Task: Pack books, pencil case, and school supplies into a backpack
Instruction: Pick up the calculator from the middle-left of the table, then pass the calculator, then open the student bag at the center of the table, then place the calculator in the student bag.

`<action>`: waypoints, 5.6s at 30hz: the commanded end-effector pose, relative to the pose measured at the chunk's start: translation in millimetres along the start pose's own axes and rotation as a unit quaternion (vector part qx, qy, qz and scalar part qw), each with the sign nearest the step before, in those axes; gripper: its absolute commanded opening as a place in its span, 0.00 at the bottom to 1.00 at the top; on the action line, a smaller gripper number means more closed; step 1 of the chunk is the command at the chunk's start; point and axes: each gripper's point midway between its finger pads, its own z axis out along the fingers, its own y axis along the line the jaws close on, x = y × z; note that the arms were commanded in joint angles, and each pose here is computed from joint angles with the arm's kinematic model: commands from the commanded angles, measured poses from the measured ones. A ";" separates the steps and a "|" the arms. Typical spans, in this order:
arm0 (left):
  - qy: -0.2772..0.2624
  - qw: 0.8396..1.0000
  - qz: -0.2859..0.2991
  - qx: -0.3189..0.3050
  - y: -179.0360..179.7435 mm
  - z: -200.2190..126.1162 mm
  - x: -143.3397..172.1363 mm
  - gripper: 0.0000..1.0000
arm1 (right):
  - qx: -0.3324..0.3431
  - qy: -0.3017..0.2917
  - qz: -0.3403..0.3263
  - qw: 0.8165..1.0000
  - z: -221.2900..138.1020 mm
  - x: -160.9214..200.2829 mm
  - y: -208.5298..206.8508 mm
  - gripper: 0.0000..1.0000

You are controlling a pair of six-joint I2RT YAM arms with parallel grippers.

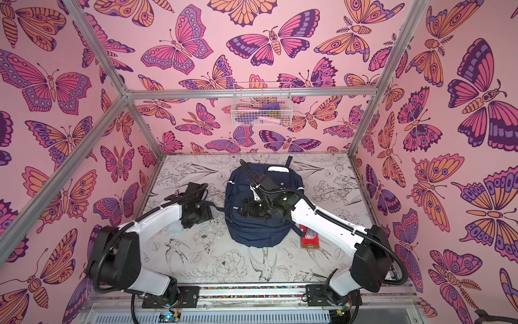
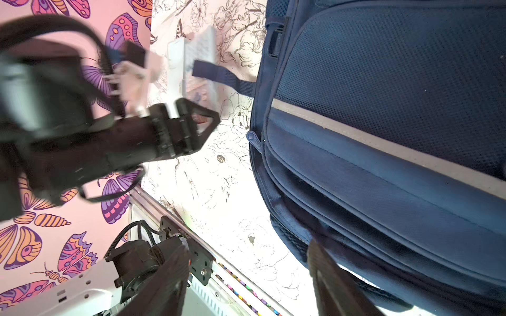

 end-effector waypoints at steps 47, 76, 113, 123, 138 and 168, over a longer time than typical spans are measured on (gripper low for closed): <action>-0.113 0.896 0.156 0.400 -175.6 -185.3 45.5 0.26 | -0.043 -0.127 -0.035 0.990 -53.6 -74.0 58.3 0.11; -0.061 0.825 0.545 0.134 -213.7 -35.2 90.7 0.99 | 0.137 -0.189 0.157 0.960 -170.6 15.3 -158.7 0.03; -0.170 0.825 0.529 0.100 -255.2 -63.9 44.8 0.00 | 0.107 -0.200 0.153 0.962 -180.3 6.6 -142.7 0.00; -0.215 0.814 0.484 0.238 -277.4 -153.7 28.1 0.00 | 0.064 -0.196 0.167 0.964 -166.3 1.6 -134.2 0.00; -0.209 0.812 0.452 0.305 -278.0 -171.7 30.9 0.00 | -0.053 -0.245 0.207 0.946 -62.6 -70.8 -115.7 0.00; -0.143 0.860 0.368 0.324 -215.9 -124.1 55.0 0.00 | 0.162 -0.264 0.201 0.929 -104.7 -5.5 -199.7 0.70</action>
